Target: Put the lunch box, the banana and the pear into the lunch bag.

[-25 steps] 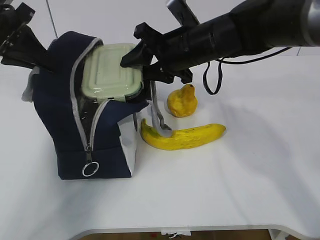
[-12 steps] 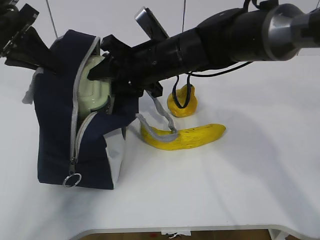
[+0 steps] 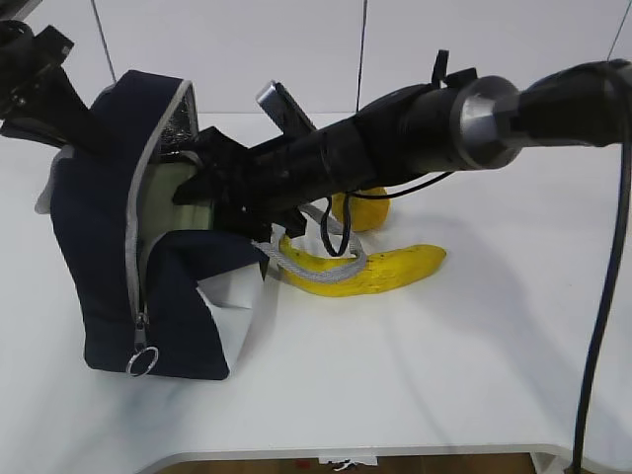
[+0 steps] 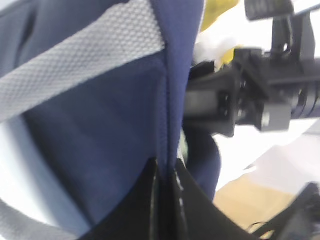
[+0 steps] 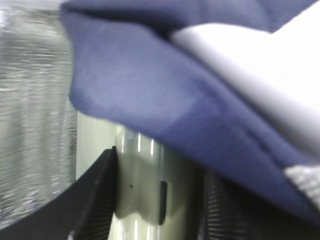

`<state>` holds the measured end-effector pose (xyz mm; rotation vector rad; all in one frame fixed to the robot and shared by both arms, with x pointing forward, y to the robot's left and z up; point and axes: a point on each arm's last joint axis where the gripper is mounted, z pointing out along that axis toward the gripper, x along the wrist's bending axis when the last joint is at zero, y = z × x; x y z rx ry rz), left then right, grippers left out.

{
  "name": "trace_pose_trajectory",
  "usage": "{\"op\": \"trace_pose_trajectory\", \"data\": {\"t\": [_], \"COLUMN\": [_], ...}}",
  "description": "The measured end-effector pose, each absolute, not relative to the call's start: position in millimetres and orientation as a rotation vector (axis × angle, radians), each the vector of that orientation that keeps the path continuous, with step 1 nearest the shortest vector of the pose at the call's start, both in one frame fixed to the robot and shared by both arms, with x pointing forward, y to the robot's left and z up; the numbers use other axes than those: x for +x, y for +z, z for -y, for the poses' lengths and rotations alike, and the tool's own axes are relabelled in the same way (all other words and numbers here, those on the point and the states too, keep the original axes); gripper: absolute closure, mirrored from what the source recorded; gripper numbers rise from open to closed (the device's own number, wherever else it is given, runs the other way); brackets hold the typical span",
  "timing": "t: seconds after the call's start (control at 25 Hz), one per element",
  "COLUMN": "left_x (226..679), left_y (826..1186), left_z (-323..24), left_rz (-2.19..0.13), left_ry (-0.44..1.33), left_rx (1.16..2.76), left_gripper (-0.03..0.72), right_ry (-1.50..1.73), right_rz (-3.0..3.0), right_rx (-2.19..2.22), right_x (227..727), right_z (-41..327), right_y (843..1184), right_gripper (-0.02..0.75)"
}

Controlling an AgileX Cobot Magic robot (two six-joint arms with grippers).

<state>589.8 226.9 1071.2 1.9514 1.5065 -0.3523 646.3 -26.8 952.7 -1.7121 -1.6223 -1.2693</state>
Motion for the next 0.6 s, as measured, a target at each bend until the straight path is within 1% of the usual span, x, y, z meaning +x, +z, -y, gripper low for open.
{"op": "trace_pose_trajectory", "data": {"t": [0.16, 0.36, 0.48, 0.6], "left_x": [589.6, 589.3, 589.2, 589.2], "left_y": [1068.0, 1067.9, 1067.8, 1067.6], "left_z": [-231.3, -230.0, -230.1, -230.4], "left_rz": [-1.516, -1.513, -1.513, -1.512], "left_ry": [-0.306, -0.306, -0.305, -0.302], "left_rx": [2.012, 2.017, 2.019, 2.024], "left_gripper": [0.694, 0.694, 0.694, 0.694], "right_ry": [-1.232, -1.213, -1.210, -1.194], "right_rz": [1.620, 1.622, 1.622, 1.619], "right_rx": [-1.736, -1.747, -1.745, -1.716], "right_x": [647.9, 648.9, 648.8, 647.2], "right_z": [25.2, 24.1, 24.0, 24.3], "right_y": [936.1, 927.2, 926.5, 927.2], "right_gripper": [0.363, 0.353, 0.304, 0.206]}}
